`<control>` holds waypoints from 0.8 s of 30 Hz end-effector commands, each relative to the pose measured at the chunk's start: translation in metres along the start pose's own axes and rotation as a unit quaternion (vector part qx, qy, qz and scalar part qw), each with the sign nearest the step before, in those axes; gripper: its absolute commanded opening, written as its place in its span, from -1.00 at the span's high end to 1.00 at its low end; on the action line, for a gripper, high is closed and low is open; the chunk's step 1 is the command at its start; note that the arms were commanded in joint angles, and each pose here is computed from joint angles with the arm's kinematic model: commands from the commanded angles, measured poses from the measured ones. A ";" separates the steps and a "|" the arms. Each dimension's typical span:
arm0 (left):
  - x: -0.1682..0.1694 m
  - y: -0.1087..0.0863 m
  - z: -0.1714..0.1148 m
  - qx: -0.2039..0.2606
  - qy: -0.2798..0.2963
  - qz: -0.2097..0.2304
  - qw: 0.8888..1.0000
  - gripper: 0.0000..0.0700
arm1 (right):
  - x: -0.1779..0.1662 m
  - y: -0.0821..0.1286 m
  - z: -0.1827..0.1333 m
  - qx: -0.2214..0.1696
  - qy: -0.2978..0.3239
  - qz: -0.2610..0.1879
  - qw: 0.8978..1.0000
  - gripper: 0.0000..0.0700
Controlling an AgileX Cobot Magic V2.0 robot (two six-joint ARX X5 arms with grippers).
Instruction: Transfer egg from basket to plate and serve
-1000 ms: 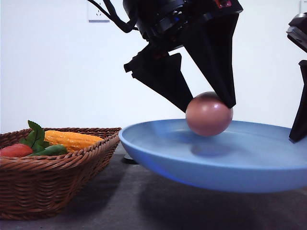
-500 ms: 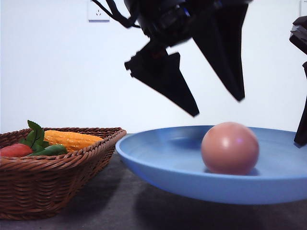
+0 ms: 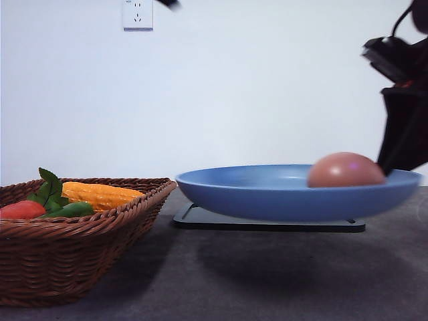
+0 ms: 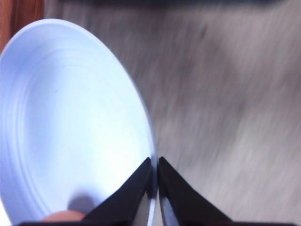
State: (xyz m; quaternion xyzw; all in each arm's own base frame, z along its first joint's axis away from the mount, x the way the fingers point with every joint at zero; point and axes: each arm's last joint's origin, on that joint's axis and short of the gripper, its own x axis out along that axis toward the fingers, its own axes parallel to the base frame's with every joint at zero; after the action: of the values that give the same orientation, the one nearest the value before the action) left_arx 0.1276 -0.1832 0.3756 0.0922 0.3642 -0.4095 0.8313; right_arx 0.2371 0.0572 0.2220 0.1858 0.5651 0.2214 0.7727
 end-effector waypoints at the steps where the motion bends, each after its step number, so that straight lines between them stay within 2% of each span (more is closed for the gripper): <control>1: -0.017 -0.002 0.001 -0.003 -0.028 0.007 1.000 -0.12 | 0.002 0.001 0.021 -0.012 -0.007 0.004 1.000 1.00; 6: -0.060 0.003 -0.011 -0.010 -0.088 0.044 0.995 -0.12 | 0.011 -0.006 0.071 0.001 -0.015 -0.001 1.000 1.00; 12: -0.094 0.008 -0.026 -0.019 -0.130 0.100 0.986 -0.12 | 0.027 -0.017 0.120 0.014 -0.018 -0.005 1.000 1.00; 17: -0.109 0.012 -0.036 -0.025 -0.145 0.139 0.979 -0.12 | 0.044 -0.028 0.151 0.028 -0.021 -0.005 0.999 1.00; 24: -0.112 0.014 -0.038 -0.027 -0.148 0.155 0.976 -0.12 | 0.070 -0.040 0.176 0.045 -0.009 0.004 0.999 1.00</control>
State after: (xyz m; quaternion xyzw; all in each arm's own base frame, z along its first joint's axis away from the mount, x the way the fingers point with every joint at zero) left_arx 0.0726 -0.0868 0.4185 0.0673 0.2352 -0.2734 0.9303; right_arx 0.4227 0.0537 0.1976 0.2153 0.5676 0.1934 0.7707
